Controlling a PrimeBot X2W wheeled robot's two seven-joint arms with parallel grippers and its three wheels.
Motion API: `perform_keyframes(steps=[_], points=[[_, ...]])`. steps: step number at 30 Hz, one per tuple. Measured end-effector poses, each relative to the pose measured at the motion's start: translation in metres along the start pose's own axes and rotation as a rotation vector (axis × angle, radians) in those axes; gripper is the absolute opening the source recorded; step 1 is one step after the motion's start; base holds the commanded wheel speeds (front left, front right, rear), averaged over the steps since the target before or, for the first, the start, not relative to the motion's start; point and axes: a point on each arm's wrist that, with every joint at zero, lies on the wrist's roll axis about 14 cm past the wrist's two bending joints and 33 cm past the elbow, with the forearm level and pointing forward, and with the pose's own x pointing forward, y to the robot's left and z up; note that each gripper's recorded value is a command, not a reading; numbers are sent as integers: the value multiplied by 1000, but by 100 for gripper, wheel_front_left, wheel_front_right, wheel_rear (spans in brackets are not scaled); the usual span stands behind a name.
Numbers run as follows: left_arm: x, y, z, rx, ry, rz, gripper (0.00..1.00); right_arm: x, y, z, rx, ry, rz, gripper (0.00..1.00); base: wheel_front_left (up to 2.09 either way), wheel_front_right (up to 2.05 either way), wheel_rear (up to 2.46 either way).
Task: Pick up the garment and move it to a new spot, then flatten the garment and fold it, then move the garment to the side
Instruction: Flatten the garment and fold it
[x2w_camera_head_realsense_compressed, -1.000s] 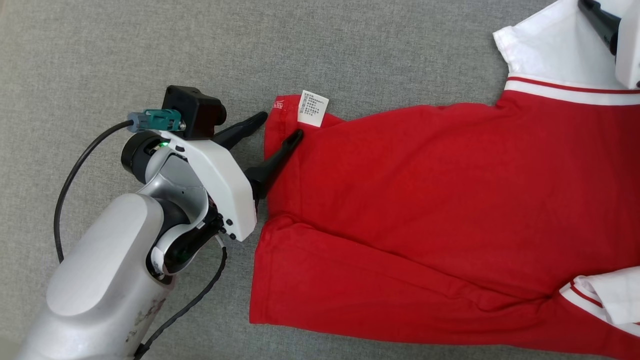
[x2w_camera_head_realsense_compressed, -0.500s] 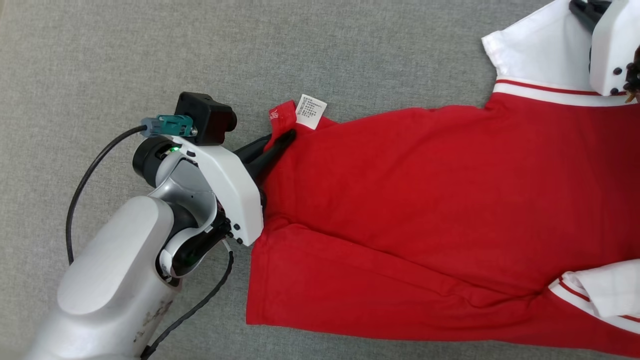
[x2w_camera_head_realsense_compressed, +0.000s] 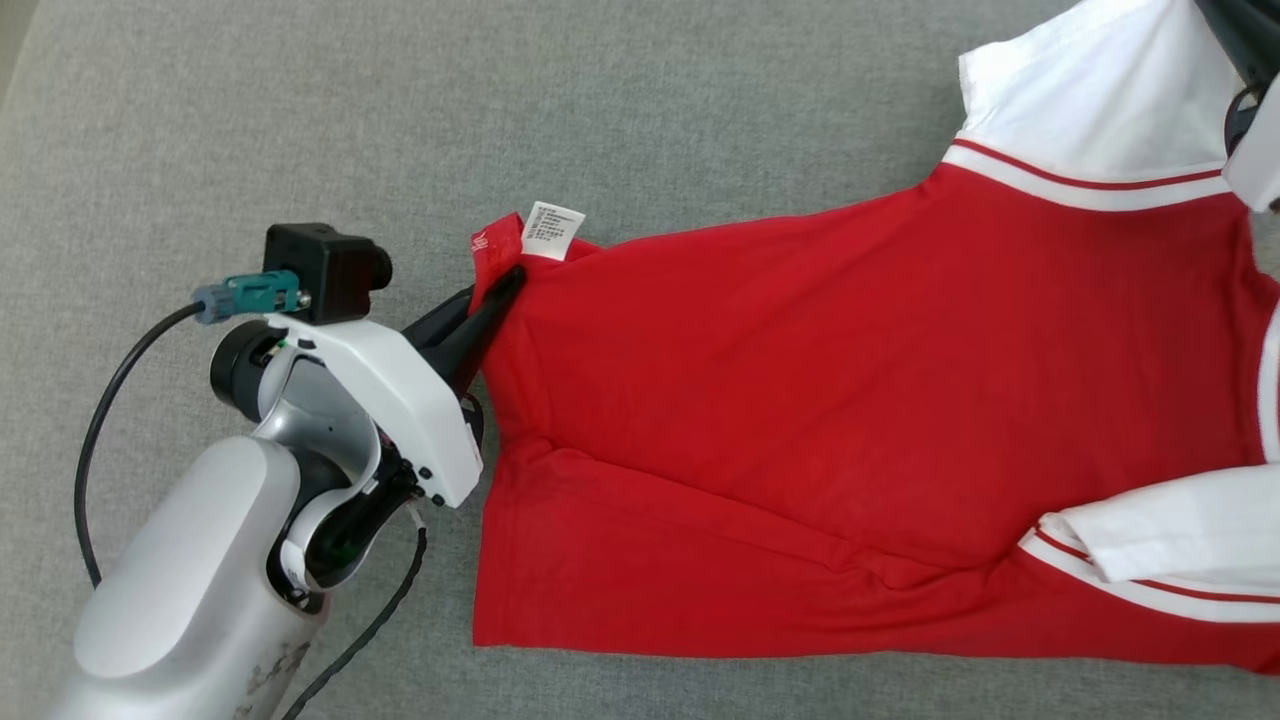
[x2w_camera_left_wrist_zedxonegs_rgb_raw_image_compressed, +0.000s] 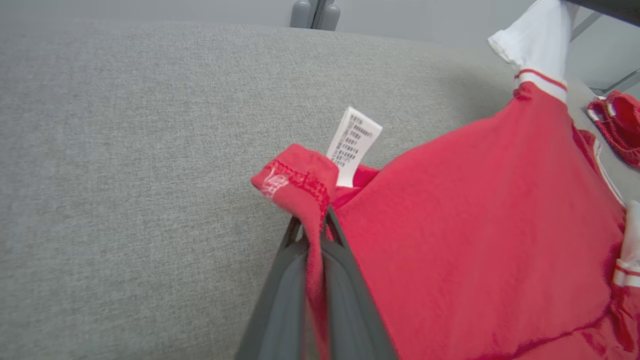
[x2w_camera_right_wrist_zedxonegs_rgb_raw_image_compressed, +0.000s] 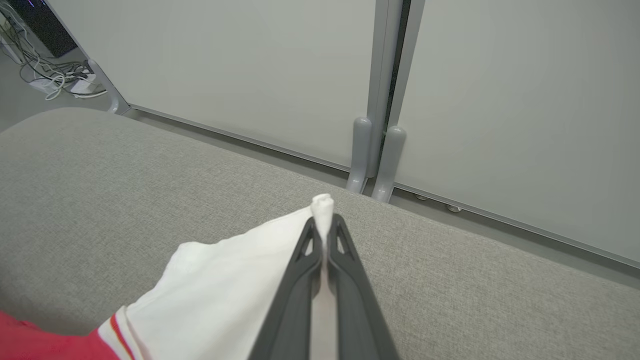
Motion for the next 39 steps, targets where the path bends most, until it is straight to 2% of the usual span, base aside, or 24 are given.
perform_keyframes(steps=[7, 14, 15, 16, 19, 25, 36, 39], points=[[-15, -10, 6, -38, -71, 6, 0, -54, 7, 2, 30, -116, 15, 0, 0, 0, 0], [-43, -25, -9, -134, -121, 18, 0, -120, 31, -40, 132, -131, 13, 0, 0, 0, 0], [-43, -25, -9, -134, -121, 18, 0, -120, 31, -40, 132, -131, 13, 0, 0, 0, 0], [-51, -32, -18, -171, -120, 11, 0, -138, 36, -58, 160, -106, -4, 0, 0, 0, 0], [-56, -38, -30, -221, -118, 13, 0, -157, 43, -78, 212, -85, -28, 0, 0, 0, 0], [-59, -41, -45, -244, -96, 16, 0, -169, 47, -100, 236, -47, -67, 0, 0, 0, 0], [-70, -44, -44, -280, -124, 23, 0, -176, 53, -92, 249, -84, -68, 0, 0, 0, 0], [-70, -45, -45, -279, -123, 22, 8, -178, 52, -90, 245, -91, -74, 0, 0, 0, 0]])
